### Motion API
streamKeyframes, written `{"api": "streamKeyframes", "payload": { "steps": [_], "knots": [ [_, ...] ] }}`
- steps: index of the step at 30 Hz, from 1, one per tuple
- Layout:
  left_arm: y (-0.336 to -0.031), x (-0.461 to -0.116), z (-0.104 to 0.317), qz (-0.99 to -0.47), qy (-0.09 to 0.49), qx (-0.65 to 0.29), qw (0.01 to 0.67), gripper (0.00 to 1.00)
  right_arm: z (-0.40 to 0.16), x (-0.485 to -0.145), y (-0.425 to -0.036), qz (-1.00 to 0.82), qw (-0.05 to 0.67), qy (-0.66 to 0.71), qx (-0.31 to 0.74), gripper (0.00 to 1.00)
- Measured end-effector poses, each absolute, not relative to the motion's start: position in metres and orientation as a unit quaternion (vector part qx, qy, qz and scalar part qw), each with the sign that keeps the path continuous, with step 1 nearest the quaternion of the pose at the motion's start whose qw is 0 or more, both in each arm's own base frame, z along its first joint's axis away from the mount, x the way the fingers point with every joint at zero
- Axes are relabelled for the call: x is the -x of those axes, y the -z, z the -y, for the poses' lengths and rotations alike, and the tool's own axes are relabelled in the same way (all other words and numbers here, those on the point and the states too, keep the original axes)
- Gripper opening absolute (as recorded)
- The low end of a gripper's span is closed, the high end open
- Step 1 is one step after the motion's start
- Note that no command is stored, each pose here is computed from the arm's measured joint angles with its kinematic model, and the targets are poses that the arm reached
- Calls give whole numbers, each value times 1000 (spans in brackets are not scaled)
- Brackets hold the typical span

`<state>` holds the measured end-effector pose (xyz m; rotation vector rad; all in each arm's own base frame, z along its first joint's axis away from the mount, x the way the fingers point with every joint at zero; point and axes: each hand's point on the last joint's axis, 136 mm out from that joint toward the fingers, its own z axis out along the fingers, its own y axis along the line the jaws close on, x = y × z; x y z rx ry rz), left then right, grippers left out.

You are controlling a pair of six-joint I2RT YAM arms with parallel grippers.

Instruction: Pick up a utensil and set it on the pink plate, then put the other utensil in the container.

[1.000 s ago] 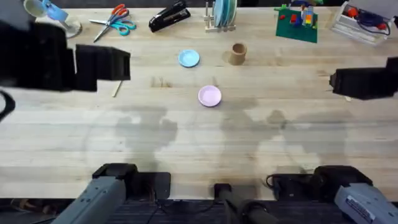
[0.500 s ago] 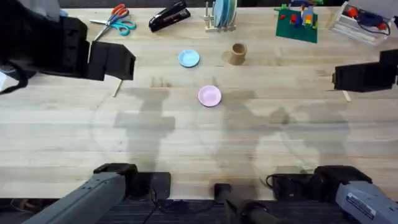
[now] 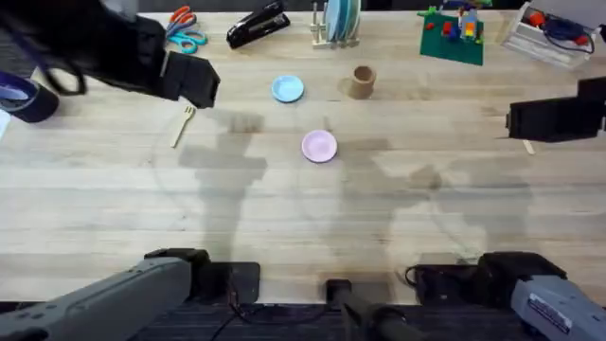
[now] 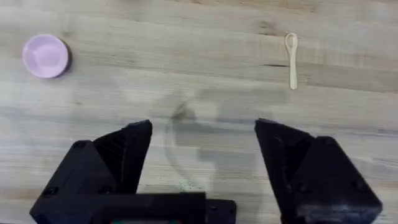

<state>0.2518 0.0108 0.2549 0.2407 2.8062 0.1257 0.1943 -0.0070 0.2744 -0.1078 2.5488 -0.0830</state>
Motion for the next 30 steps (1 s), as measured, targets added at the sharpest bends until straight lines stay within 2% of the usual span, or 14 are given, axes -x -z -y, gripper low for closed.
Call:
{"api": "streamKeyframes", "payload": {
  "steps": [7, 12, 20, 24, 30],
  "knots": [
    [-203, -269, -43, -986, -59, -46, 149, 993, 7, -194, -274, -956, 290, 31, 40, 995],
    [-172, -283, -74, -983, -69, -16, 172, 993, 7, -194, -274, -956, 290, 32, 40, 993],
    [-157, -294, -108, -975, -96, -45, 197, 991, 7, -194, -274, -956, 290, 32, 40, 993],
    [-140, -294, -113, -980, -73, -47, 177, 991, 7, -194, -274, -956, 290, 32, 40, 993],
    [-98, -304, -110, -989, -27, -54, 133, 992, 7, -194, -275, -956, 290, 32, 40, 993]
  ]
}}
